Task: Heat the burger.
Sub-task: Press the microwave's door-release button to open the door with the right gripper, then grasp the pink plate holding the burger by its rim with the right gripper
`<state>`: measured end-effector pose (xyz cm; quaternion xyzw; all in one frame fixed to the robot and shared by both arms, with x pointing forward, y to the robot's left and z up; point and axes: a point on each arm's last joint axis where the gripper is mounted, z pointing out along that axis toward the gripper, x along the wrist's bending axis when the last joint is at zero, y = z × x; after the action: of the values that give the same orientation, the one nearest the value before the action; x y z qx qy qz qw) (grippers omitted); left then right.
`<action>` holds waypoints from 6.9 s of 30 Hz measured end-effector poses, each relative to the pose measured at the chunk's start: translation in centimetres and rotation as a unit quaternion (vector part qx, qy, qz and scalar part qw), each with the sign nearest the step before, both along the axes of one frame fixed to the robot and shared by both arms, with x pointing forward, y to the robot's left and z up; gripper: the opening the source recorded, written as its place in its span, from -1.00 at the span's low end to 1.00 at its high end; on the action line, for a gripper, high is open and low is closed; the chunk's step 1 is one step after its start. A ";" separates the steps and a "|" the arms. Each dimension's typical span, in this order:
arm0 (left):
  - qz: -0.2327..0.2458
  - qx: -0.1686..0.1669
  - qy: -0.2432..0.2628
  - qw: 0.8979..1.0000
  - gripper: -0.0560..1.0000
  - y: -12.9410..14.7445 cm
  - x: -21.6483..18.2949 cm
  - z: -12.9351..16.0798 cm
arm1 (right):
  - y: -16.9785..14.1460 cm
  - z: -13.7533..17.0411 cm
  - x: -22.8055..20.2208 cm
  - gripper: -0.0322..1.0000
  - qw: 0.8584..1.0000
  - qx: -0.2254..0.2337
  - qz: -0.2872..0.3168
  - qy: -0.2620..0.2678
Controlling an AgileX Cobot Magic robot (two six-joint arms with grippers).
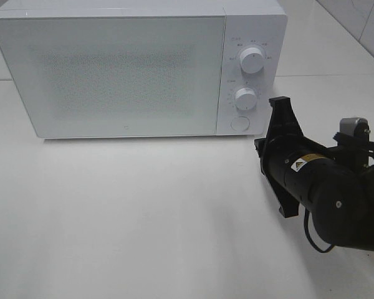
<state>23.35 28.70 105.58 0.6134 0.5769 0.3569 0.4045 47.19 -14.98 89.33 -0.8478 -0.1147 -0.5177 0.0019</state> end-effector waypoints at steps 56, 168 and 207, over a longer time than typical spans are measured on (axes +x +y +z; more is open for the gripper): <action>0.001 0.001 0.000 1.000 0.98 0.0 0.0 0.0 | 1.3 -4.2 10.4 -0.94 0.998 0.048 -0.035 0.027; 0.002 0.003 0.000 1.000 0.98 0.1 0.0 0.0 | 2.0 0.3 5.0 -0.94 0.947 -0.184 0.240 0.105; 0.003 0.004 0.000 1.000 0.98 0.1 0.0 0.0 | -3.8 9.7 -4.0 -0.66 0.590 -0.499 0.600 0.209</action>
<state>23.35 28.77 105.57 0.6135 0.5772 0.3599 0.4011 43.22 -18.81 99.02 -0.5403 -0.8340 -0.0702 -0.0872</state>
